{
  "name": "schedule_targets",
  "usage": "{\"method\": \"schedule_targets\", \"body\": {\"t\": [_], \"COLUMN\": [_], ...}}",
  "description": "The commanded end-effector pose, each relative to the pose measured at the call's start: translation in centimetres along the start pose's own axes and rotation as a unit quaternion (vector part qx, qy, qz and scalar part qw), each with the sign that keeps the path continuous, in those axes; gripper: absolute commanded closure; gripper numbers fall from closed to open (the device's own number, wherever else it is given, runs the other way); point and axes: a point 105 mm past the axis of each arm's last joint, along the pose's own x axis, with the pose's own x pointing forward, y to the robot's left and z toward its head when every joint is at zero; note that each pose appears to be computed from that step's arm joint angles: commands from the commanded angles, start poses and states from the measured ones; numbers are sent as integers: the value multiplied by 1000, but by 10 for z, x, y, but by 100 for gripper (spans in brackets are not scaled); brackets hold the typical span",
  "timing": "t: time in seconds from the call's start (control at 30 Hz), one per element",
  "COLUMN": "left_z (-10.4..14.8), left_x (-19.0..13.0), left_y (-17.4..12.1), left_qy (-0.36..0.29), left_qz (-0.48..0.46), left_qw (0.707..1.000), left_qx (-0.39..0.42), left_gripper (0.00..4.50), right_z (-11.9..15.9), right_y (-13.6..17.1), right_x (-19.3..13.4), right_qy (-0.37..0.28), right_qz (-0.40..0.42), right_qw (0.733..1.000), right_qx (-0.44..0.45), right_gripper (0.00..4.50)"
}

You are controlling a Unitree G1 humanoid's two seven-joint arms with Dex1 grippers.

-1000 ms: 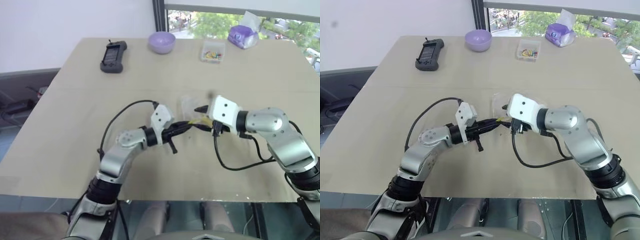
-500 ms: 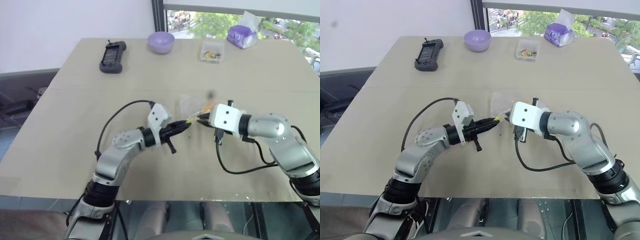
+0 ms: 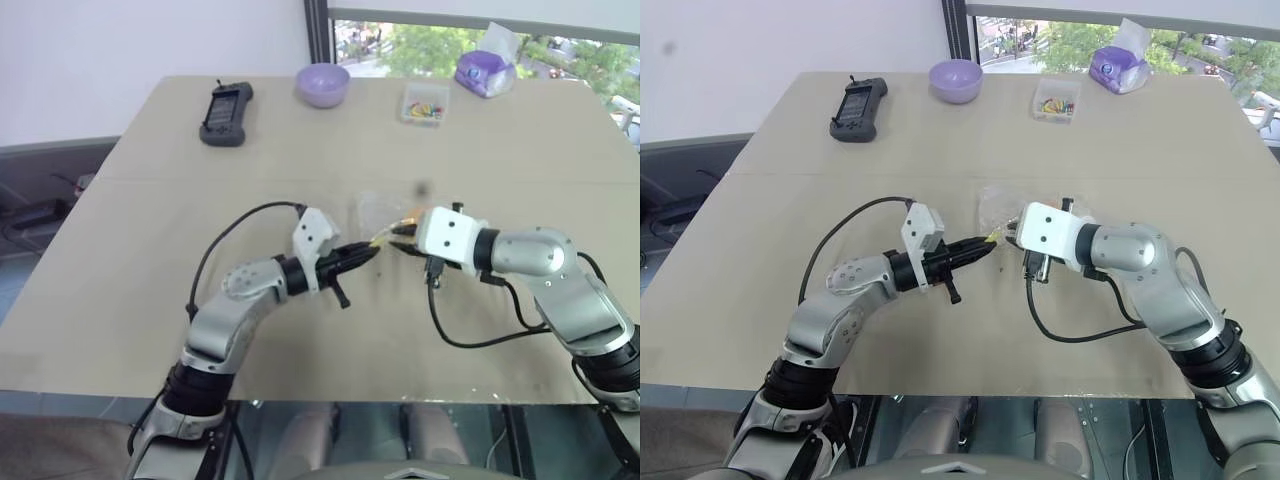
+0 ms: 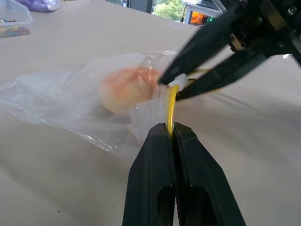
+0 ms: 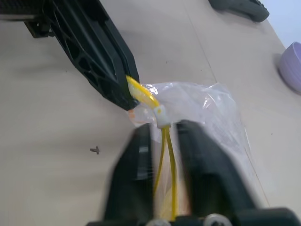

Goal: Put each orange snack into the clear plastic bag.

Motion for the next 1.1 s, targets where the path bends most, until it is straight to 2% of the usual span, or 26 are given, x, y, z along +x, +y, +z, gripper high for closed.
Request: {"method": "schedule_targets", "body": {"t": [0.03,0.3,0.77,0.87,1.1], "left_z": [14,13,13,12,12], "left_x": [-2,-1,0,-1,-1], "left_y": [-7,-7,-10,-10,-9], "left_qy": [-21,-19,-19,-18,-17], "left_qz": [-9,-8,-15,-14,-13], "left_qw": [1000,1000,1000,1000,1000], "left_qx": [17,14,11,11,10], "left_gripper": [450,450,450,450,450], "right_z": [19,25,13,13,15], "right_y": [-8,-3,-3,-3,-5], "right_x": [-4,-5,-2,-2,-1], "right_qy": [-26,-38,-11,-11,-13], "right_qz": [-15,-5,-12,-13,-16], "right_qw": [999,998,998,998,998], "right_qx": [-30,-40,-56,-54,-53], "right_gripper": [282,282,282,350,350]}}
